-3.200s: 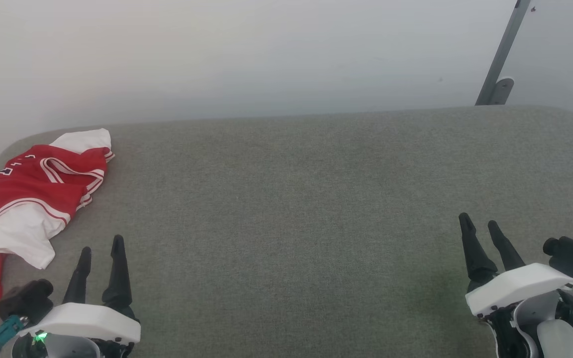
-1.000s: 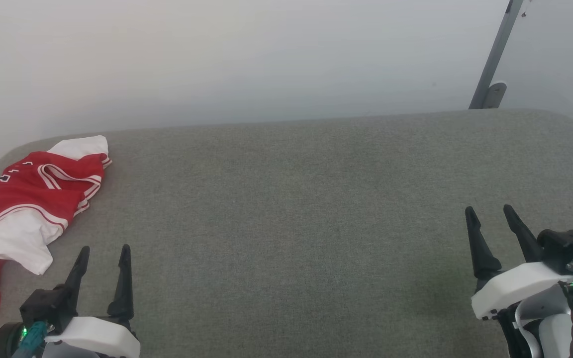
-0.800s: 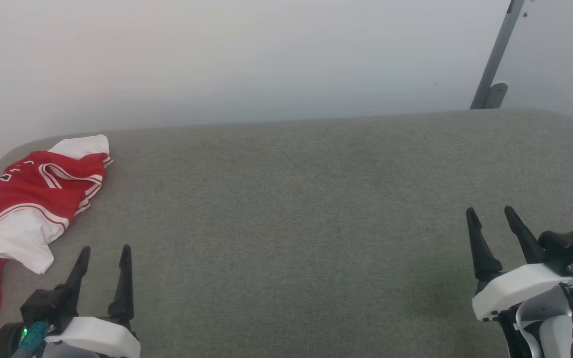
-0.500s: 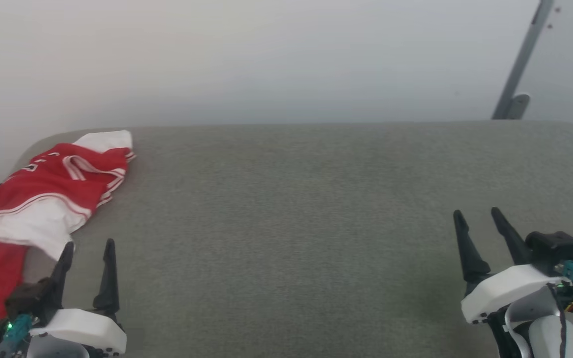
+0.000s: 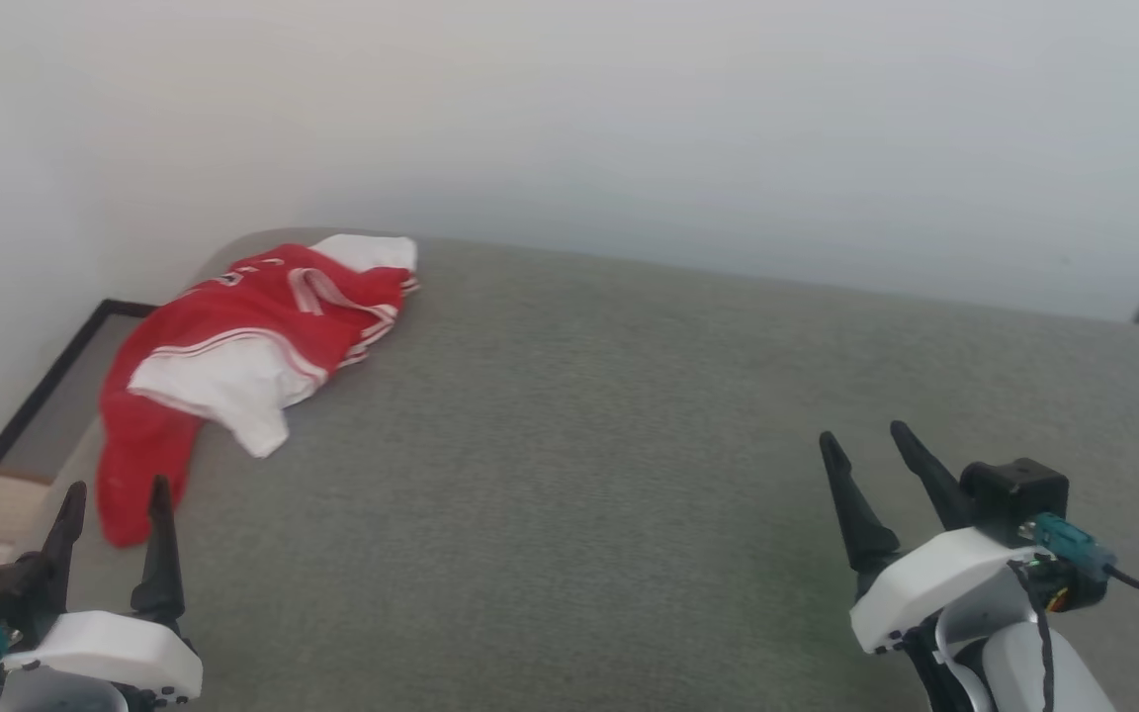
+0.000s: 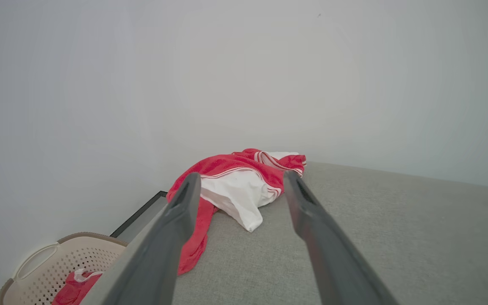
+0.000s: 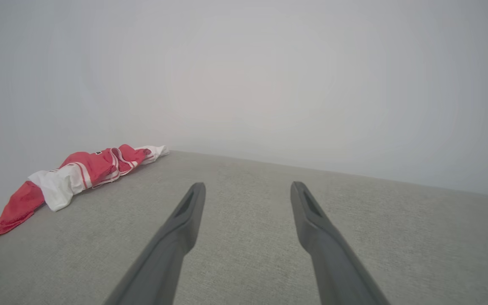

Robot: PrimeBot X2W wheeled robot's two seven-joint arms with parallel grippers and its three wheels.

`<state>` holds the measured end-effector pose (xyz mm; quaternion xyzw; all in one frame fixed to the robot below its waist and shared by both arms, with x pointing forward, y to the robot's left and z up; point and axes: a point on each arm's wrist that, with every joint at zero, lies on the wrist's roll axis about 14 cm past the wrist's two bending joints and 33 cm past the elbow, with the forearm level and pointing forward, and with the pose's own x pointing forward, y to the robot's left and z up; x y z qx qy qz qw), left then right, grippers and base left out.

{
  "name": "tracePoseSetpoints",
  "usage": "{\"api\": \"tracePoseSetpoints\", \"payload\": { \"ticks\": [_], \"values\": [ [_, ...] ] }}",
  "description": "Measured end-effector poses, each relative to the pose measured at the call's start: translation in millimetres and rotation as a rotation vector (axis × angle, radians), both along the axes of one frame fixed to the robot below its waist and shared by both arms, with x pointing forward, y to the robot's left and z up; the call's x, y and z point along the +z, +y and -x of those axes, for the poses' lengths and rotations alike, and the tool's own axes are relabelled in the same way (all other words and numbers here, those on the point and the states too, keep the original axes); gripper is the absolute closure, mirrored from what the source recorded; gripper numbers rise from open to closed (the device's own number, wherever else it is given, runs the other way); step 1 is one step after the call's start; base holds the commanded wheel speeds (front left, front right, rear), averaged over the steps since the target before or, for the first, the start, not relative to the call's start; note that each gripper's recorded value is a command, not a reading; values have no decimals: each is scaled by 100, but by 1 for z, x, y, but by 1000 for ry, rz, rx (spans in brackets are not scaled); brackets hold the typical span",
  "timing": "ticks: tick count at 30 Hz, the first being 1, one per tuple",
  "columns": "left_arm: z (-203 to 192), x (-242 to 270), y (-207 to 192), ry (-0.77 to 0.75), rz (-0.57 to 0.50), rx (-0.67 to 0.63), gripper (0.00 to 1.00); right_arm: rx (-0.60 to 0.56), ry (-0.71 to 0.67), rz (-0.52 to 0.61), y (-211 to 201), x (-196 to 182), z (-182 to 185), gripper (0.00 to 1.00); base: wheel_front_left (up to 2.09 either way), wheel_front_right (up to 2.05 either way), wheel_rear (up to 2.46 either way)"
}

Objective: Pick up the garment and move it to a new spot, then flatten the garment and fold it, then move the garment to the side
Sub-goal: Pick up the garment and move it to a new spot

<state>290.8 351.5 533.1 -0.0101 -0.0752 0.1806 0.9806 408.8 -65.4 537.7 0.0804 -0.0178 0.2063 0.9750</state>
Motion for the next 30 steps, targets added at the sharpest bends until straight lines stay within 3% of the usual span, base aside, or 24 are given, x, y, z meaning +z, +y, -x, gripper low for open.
{"api": "tracePoseSetpoints", "payload": {
  "ticks": [9,17,24,30],
  "values": [
    [40,-4,25,0,10,98,0,108,1,-5,43,0,-1,0,0,0,0],
    [44,-7,27,-1,35,115,0,117,18,-4,45,-6,-4,0,0,0,0],
    [20,-2,23,-1,72,85,0,98,10,-3,35,-4,-14,0,0,0,0],
    [-34,16,21,-9,94,19,0,74,6,13,21,-3,-35,0,0,0,0]
  ]
}}
